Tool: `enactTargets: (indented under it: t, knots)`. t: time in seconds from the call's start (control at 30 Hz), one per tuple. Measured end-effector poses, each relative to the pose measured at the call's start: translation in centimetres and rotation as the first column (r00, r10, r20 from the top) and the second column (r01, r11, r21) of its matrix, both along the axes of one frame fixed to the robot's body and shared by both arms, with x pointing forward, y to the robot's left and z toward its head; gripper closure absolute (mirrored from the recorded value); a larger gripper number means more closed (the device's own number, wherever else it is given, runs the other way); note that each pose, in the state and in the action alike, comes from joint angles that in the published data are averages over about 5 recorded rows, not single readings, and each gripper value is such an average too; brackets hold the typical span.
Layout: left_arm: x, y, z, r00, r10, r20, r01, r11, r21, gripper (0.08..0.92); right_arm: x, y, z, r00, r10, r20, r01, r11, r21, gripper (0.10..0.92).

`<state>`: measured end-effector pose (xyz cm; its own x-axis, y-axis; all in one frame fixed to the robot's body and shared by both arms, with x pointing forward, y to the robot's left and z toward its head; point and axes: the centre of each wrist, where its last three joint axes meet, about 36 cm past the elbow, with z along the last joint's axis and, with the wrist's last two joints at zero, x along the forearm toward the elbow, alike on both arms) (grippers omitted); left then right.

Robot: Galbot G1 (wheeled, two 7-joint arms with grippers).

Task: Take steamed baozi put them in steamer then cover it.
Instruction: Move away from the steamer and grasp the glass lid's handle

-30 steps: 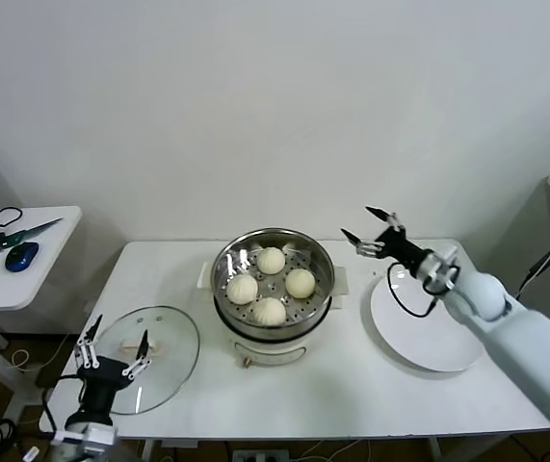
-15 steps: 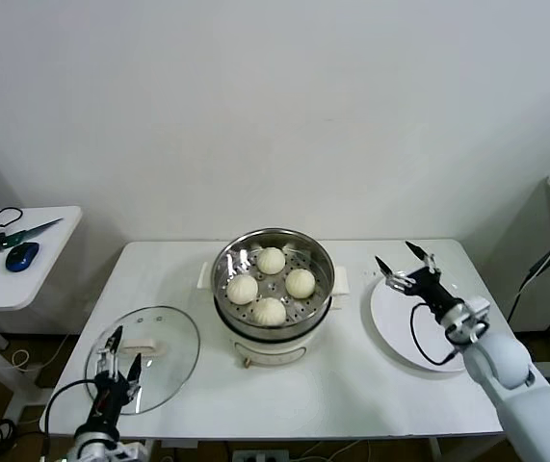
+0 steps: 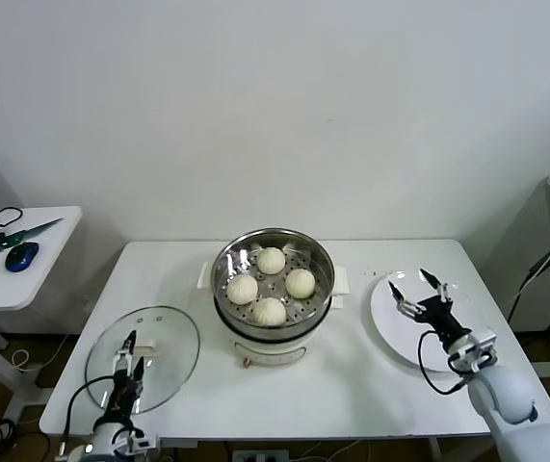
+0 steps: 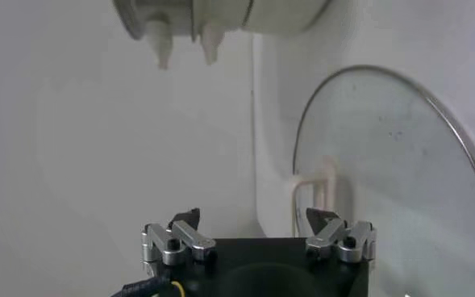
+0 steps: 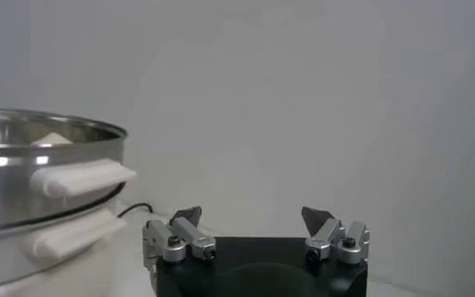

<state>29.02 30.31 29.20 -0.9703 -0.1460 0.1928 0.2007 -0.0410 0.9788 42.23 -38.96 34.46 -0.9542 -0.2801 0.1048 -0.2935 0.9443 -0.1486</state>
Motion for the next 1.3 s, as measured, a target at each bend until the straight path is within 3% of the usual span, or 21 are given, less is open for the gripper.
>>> enactTargets:
  t: [0.8,1.3]
  knots:
    - [5.0,1.6,-2.5,0.9986,0.024,0.048,-0.026,0.999,0.039,0.186,-2.1,-0.3,-1.6,1.0,-0.028,-0.002,0.028,0.999,-0.046,0.2]
    - [5.3,1.4,-3.5,0.9989,0.008,0.045,-0.009,1.0,0.02,0.588,-2.5,-0.1,-2.1,0.999,-0.036,0.005,0.036,0.998,-0.048,0.2]
